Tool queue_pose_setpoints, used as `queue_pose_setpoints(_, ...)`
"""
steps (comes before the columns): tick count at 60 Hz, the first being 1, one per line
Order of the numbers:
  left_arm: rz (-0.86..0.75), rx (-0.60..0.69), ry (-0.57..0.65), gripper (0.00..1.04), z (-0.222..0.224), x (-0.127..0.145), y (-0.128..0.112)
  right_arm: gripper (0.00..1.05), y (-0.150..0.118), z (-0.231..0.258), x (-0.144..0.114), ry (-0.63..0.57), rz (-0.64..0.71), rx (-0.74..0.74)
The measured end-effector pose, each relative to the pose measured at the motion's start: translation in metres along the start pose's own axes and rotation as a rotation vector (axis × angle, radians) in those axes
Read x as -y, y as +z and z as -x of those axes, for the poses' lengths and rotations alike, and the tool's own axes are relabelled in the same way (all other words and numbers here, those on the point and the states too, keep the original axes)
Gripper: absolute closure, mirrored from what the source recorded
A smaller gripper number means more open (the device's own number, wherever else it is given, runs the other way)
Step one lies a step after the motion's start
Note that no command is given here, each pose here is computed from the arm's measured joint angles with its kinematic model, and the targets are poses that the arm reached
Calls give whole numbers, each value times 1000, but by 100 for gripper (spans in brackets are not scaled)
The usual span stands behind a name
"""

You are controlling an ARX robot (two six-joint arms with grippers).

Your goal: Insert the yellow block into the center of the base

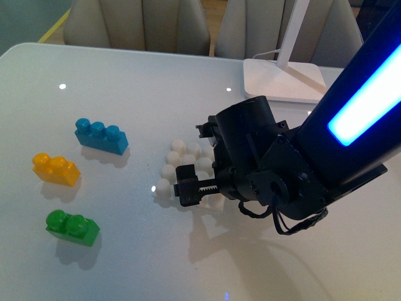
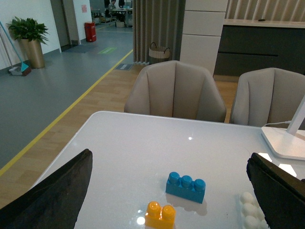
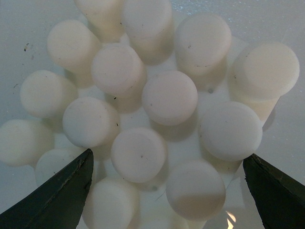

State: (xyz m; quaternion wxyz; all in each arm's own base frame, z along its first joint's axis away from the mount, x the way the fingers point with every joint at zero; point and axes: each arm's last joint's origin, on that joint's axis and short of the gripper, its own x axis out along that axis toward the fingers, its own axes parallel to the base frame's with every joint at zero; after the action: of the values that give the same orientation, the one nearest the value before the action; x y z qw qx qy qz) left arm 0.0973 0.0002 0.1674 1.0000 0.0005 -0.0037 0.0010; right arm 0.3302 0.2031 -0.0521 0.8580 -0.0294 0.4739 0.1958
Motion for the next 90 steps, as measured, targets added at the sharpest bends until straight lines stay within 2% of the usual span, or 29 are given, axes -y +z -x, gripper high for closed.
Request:
queue_pose_setpoints(17, 0, 0, 0, 7, 0, 0, 0, 14, 5, -4, -12, 93, 130, -33)
queue_pose_setpoints(38, 0, 0, 0, 7, 0, 0, 0, 14, 12, -11, -21, 122, 160, -40)
queue_pose_setpoints(64, 0, 0, 0, 7, 0, 0, 0, 15, 17, -14, -35, 148, 141, -30)
queue_pose_setpoints(90, 0, 0, 0, 7, 0, 0, 0, 13, 14, -1, -25, 163, 31, 6)
